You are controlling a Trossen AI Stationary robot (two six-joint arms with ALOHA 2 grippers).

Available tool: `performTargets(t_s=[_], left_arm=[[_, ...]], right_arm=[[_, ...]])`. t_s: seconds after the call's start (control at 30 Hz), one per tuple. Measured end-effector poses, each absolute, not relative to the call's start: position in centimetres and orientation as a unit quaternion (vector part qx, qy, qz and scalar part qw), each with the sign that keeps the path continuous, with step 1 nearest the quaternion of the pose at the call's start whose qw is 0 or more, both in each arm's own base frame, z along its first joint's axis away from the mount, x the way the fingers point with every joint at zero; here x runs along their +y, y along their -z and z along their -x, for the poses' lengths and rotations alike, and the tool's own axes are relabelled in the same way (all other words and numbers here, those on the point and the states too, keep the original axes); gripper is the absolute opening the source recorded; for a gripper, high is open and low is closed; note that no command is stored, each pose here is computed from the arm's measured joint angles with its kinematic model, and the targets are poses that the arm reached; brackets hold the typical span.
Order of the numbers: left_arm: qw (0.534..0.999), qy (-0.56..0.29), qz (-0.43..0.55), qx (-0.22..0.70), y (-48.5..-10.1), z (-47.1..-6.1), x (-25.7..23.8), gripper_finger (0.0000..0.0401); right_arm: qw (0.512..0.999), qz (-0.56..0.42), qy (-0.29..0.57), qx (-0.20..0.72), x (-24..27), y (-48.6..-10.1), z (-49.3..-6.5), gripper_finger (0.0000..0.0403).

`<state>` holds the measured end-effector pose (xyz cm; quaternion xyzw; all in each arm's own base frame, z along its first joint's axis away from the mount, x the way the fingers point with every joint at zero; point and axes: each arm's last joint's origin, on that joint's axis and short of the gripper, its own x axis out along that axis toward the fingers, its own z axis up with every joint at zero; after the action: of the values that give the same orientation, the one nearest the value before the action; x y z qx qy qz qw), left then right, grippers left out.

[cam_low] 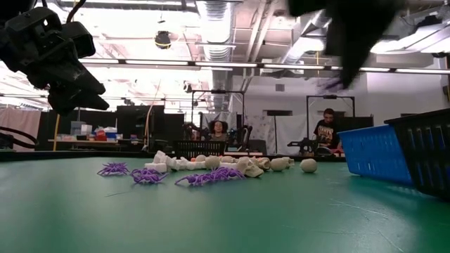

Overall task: Sort Halloween decoration
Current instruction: Put the purple spider toy into the yellow bin

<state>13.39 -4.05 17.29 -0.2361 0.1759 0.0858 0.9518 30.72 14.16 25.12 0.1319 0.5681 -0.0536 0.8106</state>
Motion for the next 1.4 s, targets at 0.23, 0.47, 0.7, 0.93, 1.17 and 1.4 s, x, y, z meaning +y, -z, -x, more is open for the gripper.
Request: performTargets(t_s=[0.23,0.47,0.7,0.93,1.17,1.4], left_arm=[[0.952,-0.086,0.236,0.176,-17.3,-13.4,-4.1,0.0189],[0.951,-0.087,0.238,0.175,-17.3,-13.4,-4.0,0.0189],[0.950,-0.087,0.242,0.175,-17.3,-13.4,-4.0,0.0189],[0.950,-0.088,0.245,0.174,-17.3,-13.4,-4.0,0.0189],[0.950,-0.089,0.245,0.174,-17.3,-13.4,-4.0,0.0189],[0.950,-0.089,0.245,0.174,-17.3,-13.4,-4.0,0.0189]], right_arm=[[0.742,-0.209,0.112,0.628,19.1,-27.1,-23.6,0.0000],[0.684,-0.255,0.175,0.661,23.0,-27.2,-18.1,0.0000],[0.678,-0.271,0.187,0.658,24.6,-27.1,-16.0,0.0001],[0.682,-0.275,0.183,0.652,24.7,-27.1,-16.2,0.0046],[0.705,-0.259,0.182,0.634,24.3,-27.1,-16.7,0.0103],[0.834,-0.145,0.152,0.510,21.6,-27.6,-21.5,0.0118]])
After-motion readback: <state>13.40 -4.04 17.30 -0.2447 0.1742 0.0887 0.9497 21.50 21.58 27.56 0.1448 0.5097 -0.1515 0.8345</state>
